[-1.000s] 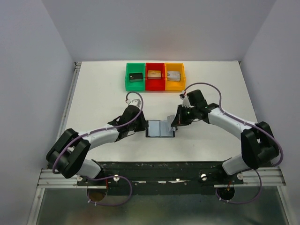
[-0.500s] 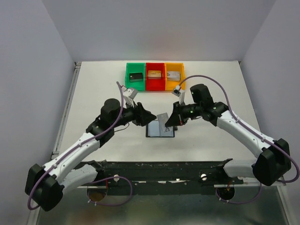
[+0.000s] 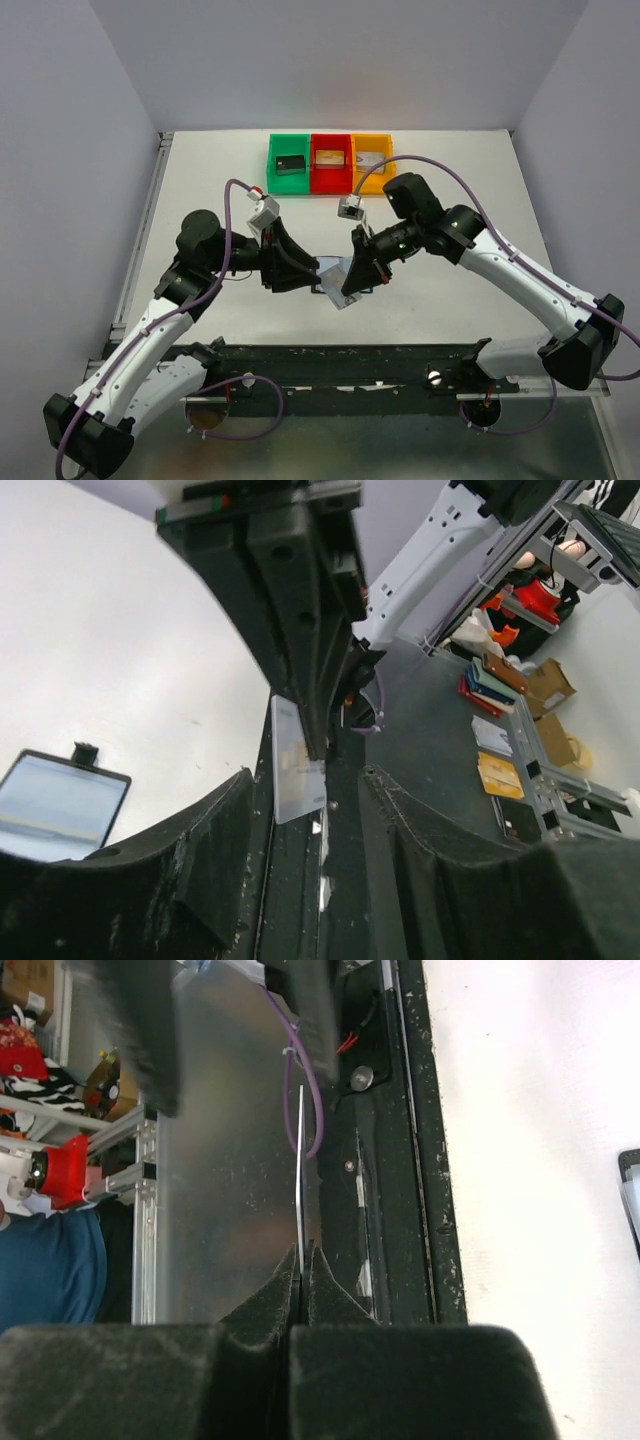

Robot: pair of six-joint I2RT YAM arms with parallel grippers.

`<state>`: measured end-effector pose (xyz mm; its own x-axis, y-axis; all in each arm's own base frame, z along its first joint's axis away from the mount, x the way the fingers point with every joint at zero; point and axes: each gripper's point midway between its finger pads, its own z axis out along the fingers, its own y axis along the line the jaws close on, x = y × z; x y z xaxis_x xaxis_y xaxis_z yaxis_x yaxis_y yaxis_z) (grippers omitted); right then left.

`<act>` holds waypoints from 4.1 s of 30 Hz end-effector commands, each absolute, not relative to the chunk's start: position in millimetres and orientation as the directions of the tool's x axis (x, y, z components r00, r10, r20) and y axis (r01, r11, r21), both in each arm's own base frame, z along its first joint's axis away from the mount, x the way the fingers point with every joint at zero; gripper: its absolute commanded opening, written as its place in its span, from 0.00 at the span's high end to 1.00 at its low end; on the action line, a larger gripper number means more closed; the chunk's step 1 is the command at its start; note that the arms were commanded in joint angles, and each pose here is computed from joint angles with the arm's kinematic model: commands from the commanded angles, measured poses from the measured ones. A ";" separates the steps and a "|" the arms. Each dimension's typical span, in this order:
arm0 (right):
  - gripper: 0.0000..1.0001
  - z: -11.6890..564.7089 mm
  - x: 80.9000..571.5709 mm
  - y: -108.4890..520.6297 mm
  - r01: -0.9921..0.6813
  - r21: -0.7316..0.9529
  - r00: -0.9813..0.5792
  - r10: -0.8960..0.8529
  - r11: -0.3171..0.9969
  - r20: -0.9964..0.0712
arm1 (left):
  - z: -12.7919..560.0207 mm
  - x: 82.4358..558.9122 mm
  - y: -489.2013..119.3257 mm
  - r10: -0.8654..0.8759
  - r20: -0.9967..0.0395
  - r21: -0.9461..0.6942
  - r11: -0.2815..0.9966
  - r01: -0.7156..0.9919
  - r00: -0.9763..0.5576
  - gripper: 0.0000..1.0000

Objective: Take the credit cards out of the card holder
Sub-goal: Place the credit card at the center of the board.

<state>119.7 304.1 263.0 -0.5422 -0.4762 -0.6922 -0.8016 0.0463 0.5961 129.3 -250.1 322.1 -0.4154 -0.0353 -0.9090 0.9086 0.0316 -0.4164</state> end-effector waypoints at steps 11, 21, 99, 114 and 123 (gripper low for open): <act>0.99 265.4 105.4 305.6 -0.826 0.561 -0.483 -0.569 0.045 -0.665 | 301.0 112.7 -256.1 0.066 -0.858 -0.514 -0.077 0.854 -0.510 0.59; 0.99 260.8 106.3 309.4 -0.833 0.551 -0.468 -0.596 0.051 -0.652 | 292.1 110.2 -259.8 0.090 -0.841 -0.540 -0.080 0.838 -0.533 0.88; 0.21 234.3 202.9 266.1 -0.591 0.437 -0.611 -0.023 0.678 -0.791 | 119.6 407.9 -55.1 -0.694 -0.485 -0.788 0.610 -0.077 -0.533 1.00; 0.21 215.8 201.9 269.6 -0.602 0.429 -0.627 -0.066 0.673 -0.776 | 82.1 425.0 -48.8 -0.639 -0.434 -0.800 0.597 -0.054 -0.636 0.93; 0.21 213.9 205.3 262.9 -0.613 0.376 -0.603 -0.103 0.695 -0.791 | 69.6 423.5 -44.5 -0.621 -0.431 -0.775 0.626 -0.085 -0.654 0.62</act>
